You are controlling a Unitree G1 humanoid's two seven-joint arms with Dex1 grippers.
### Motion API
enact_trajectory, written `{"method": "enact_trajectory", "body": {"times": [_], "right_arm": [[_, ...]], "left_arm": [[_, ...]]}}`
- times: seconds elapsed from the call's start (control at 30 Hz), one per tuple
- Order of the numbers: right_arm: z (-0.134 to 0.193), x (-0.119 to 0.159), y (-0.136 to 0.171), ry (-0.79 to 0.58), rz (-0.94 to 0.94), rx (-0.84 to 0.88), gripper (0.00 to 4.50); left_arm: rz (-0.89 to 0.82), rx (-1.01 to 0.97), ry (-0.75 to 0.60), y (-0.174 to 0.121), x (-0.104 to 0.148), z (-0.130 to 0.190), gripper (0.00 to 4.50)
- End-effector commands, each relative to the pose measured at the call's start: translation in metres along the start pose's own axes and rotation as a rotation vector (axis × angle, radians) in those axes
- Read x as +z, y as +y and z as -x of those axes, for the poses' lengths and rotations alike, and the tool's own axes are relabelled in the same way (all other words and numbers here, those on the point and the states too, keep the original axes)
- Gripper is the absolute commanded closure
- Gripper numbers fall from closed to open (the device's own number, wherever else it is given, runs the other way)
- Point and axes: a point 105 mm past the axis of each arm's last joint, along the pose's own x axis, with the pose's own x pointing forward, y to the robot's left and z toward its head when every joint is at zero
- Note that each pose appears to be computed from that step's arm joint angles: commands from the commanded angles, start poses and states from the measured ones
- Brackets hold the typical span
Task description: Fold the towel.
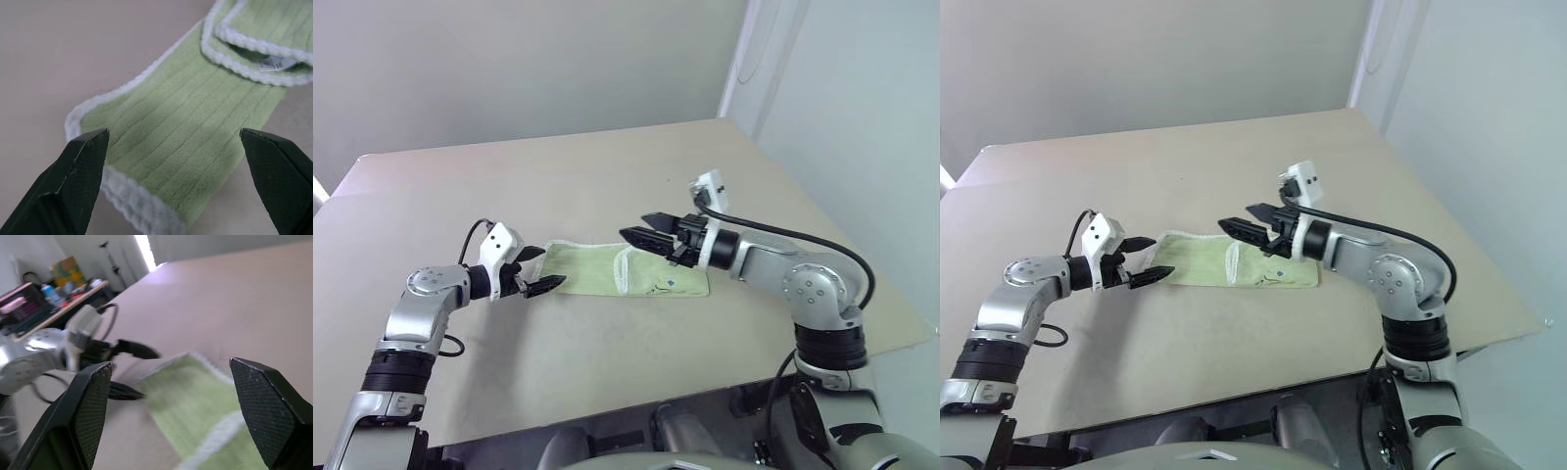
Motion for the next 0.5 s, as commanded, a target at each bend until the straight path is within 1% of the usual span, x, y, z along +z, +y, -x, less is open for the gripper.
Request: {"method": "enact_trajectory", "body": {"times": [0.03, 0.13, 0.2, 0.27, 0.33, 0.43, 0.5], "right_arm": [[-0.002, -0.016, -0.013, 0.036, 0.118, -0.062, 0.5], [-0.009, -0.039, -0.017, 0.095, 0.177, -0.072, 0.5], [-0.016, -0.049, -0.02, 0.107, 0.172, -0.085, 0.5], [-0.031, -0.063, -0.024, 0.129, 0.14, -0.104, 0.5], [-0.041, -0.08, -0.03, 0.188, 0.167, -0.135, 0.5], [-0.044, -0.105, -0.049, 0.312, 0.231, -0.231, 0.5], [-0.042, -0.111, -0.057, 0.351, 0.278, -0.264, 0.5]], "left_arm": [[0.097, 0.059, -0.086, 0.015, 0.029, 0.016, 0.0], [0.176, 0.072, -0.111, 0.019, 0.037, 0.024, 0.0], [0.218, 0.085, -0.111, 0.021, 0.039, 0.028, 0.0], [0.281, 0.101, -0.101, 0.023, 0.039, 0.033, 0.0], [0.31, 0.114, -0.067, 0.023, 0.034, 0.036, 0.0], [0.365, 0.132, -0.024, 0.023, 0.023, 0.034, 0.0], [0.363, 0.156, 0.028, 0.024, 0.012, 0.029, 0.0]]}}
